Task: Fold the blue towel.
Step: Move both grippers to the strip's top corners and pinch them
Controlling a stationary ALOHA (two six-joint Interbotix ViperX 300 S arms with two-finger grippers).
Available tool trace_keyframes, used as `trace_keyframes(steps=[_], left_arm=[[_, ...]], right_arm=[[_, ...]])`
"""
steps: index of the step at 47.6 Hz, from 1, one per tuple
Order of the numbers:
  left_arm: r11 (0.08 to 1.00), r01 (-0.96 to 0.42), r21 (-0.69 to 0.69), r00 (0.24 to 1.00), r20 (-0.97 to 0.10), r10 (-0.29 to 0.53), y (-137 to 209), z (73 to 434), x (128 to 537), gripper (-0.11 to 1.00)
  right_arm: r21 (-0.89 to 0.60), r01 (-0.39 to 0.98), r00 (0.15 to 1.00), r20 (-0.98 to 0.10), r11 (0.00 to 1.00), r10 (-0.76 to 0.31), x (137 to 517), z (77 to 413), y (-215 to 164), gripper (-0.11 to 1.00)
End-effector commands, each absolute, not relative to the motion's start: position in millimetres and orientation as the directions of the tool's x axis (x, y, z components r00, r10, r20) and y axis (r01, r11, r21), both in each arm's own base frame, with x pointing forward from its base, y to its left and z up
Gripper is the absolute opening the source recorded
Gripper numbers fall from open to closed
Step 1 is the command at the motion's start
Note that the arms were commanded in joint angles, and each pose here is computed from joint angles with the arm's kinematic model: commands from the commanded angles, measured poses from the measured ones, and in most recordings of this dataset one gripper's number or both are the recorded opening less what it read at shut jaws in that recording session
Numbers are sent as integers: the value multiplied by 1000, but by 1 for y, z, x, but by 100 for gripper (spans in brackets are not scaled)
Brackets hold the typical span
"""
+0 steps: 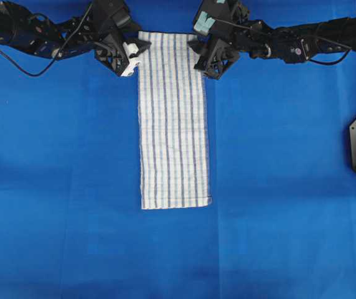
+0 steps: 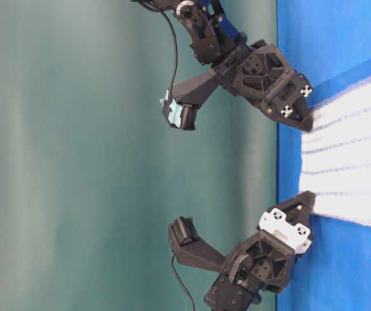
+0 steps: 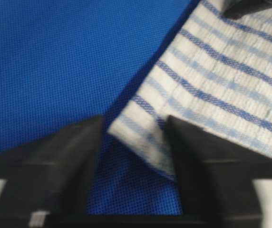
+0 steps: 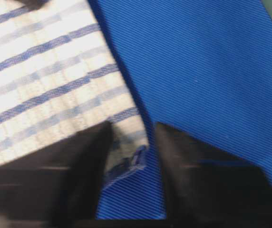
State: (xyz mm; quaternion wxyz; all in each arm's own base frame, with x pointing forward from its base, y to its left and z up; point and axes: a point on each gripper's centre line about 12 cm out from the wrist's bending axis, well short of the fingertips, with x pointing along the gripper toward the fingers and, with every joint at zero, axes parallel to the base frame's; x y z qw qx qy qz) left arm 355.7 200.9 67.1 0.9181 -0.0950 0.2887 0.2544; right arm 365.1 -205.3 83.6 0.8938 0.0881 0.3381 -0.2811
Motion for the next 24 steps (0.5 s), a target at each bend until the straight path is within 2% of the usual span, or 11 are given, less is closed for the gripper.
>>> trace_keyframes(steps=[1,5,7,9,24], left_arm=[[859,-511,-23,722,-554,414,201,76,362,35],[867,-498,-9,725,-553,411,199,77,363,14],[869,-495,-5,726,-552,411,199,77,364,6],[873,-488,2,727,-553,408,198,77,365,2],[879,-476,16,737,-538,409,198,84,368,3]], right_arm=[[-33,564,627,-634,825,-454,369,91,-208,62],[-33,563,625,-637,826,-451,368,91,-207,38],[-31,562,625,-639,827,-449,369,91,-207,31],[-30,560,624,-642,828,-445,369,90,-207,30],[-25,561,630,-635,827,-447,369,95,-207,30]])
